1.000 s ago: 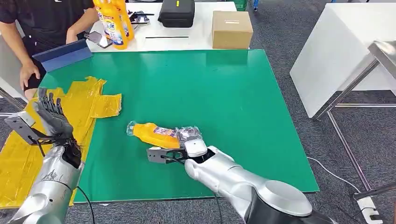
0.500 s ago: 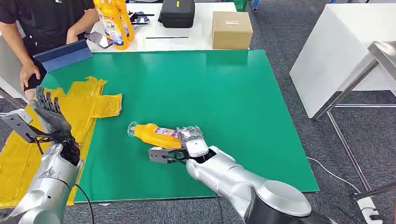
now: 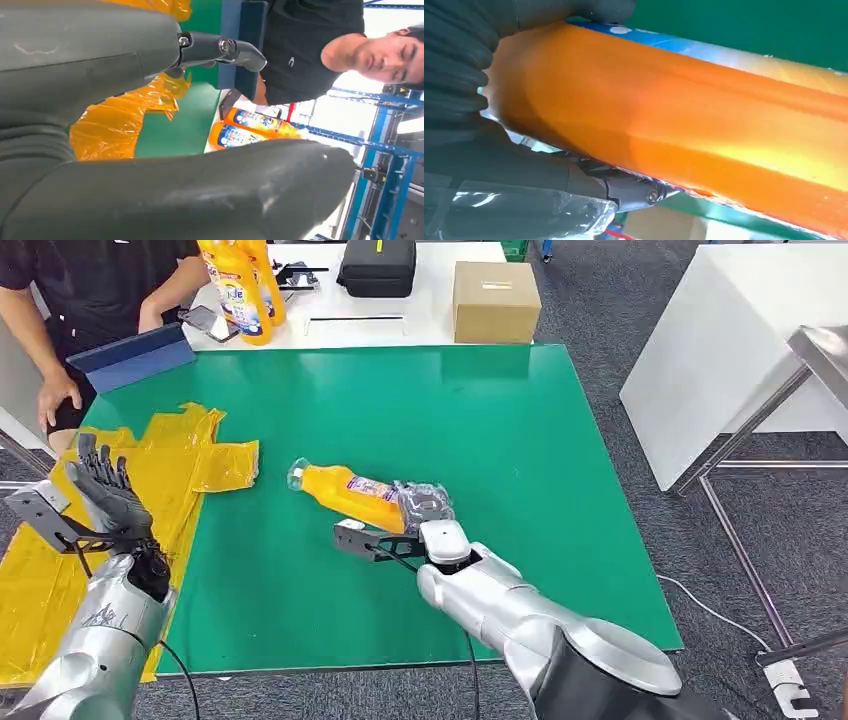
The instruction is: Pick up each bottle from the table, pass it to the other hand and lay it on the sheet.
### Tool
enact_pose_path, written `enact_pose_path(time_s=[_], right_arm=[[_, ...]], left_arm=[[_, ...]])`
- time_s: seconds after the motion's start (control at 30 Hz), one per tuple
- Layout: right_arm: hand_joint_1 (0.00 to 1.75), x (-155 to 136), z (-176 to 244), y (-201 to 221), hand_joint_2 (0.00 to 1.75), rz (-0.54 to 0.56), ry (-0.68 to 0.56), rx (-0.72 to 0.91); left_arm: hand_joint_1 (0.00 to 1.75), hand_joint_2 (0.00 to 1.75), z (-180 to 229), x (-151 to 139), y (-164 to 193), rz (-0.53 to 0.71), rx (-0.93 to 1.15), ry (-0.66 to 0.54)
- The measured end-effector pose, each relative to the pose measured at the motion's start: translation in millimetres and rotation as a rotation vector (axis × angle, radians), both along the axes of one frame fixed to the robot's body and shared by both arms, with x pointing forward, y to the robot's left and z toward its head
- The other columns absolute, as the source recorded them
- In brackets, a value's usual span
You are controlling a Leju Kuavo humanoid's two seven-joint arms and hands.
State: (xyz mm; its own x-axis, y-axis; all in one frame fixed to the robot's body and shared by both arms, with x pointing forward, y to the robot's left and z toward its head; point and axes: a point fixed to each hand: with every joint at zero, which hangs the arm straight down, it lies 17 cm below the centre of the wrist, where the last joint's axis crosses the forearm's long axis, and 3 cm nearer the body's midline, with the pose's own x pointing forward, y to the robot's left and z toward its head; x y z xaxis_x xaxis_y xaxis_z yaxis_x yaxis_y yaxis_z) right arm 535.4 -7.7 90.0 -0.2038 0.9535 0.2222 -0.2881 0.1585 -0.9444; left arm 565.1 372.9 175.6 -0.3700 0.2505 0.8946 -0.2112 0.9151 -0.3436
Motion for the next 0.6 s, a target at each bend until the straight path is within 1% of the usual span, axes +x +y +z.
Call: enact_pose_path(time_s=[0.1,0.4,0.5,0.6], right_arm=[[1.75,9,13,-5,1.75,-0.016,-0.037,0.045],[1.75,19,26,-13,1.75,-0.048,-0.051,0.105],[1.75,25,45,-11,1.75,-0.03,-0.121,0.13],[1.75,29,69,-3,1.75,-0.001,-0.19,0.175]], left_arm=[[0.0,0.0,-3,-2,0,-0.005,0.0,0.004],[0.0,0.0,-9,-4,-2,-0.009,0.0,0.013],[0.0,0.0,-10,-4,-7,-0.034,0.002,0.012],[0.0,0.0,-13,-6,-23,-0.094,-0.012,0.008]])
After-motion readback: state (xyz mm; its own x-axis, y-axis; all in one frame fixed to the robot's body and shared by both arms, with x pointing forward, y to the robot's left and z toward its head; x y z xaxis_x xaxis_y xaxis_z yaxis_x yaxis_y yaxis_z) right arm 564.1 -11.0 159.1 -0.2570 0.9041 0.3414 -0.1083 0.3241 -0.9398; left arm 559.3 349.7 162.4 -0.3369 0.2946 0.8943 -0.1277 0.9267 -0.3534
